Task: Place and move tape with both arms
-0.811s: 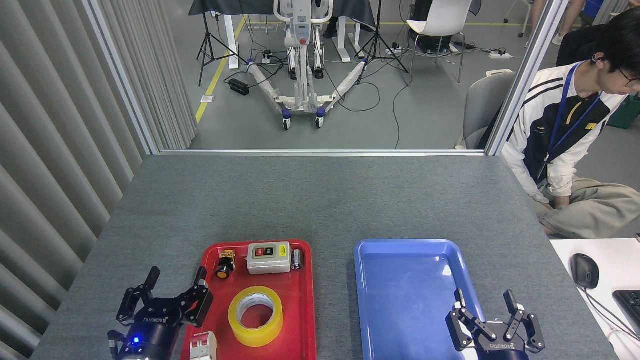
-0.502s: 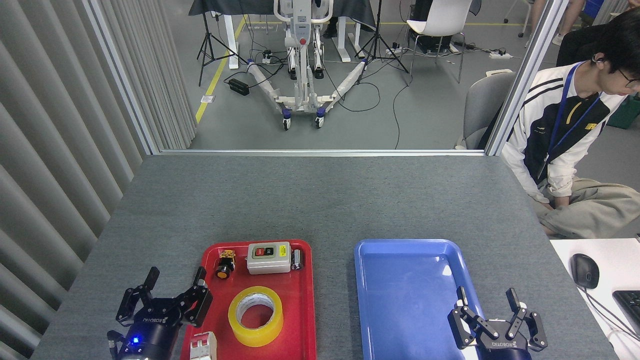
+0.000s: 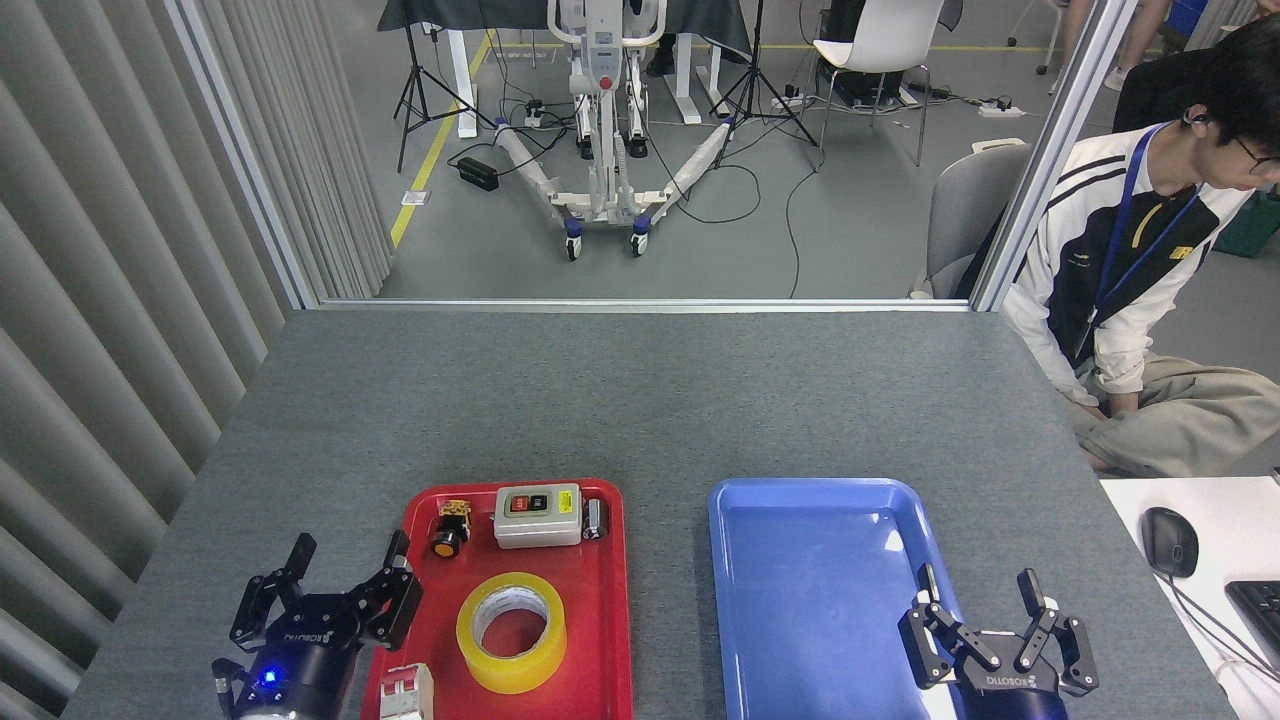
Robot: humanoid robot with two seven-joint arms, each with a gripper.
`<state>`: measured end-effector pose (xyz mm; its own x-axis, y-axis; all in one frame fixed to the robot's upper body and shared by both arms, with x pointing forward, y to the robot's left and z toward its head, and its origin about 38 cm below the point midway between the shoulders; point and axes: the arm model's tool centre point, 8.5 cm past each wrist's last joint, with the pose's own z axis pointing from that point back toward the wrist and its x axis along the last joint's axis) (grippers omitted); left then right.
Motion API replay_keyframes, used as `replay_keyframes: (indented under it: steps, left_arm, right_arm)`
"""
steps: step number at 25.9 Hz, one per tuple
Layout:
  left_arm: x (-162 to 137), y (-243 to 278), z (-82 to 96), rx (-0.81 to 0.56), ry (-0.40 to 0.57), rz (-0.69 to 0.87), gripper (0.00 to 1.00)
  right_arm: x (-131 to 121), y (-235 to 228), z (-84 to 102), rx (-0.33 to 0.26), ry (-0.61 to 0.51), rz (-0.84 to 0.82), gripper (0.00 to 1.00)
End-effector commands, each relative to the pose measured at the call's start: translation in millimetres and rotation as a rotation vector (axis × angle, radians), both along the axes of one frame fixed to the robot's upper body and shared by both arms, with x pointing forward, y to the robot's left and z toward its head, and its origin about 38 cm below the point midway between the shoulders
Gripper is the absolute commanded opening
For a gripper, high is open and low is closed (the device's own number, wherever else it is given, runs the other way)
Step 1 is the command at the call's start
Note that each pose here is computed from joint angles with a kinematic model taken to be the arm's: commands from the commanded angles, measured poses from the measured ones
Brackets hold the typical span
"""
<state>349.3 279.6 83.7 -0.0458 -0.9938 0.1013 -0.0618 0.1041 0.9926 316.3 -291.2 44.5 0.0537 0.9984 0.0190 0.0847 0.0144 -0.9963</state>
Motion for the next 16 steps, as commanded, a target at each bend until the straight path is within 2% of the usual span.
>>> replay_keyframes:
  steps: [1, 3, 7, 13, 16]
  left_arm:
    - [1.8, 0.7, 1.2, -0.006, 0.006, -0.001, 1.00]
    - [7.8, 1.1, 8.0, -0.009, -0.007, -0.007, 1.00]
    - [13.4, 0.2, 5.5, -0.030, 0.084, -0.032, 1.00]
    - [29.6, -8.8, 8.9, -0.048, 0.120, -0.074, 1.00]
    - [33.8, -9.8, 2.5, -0.012, 0.272, -0.107, 1.00]
  right_arm:
    - [-0.6, 0.3, -0.5, -0.001, 0.002, 0.002, 0.99]
    - [-0.1, 0.3, 0.0, -0.002, 0.000, 0.003, 0.99]
    - [-0.6, 1.1, -0.5, -0.010, 0.000, 0.005, 0.99]
    - [-0.6, 5.0, -1.1, -0.021, 0.000, 0.010, 0.99]
    - [-0.7, 4.9, -1.1, -0.023, 0.000, 0.008, 0.99]
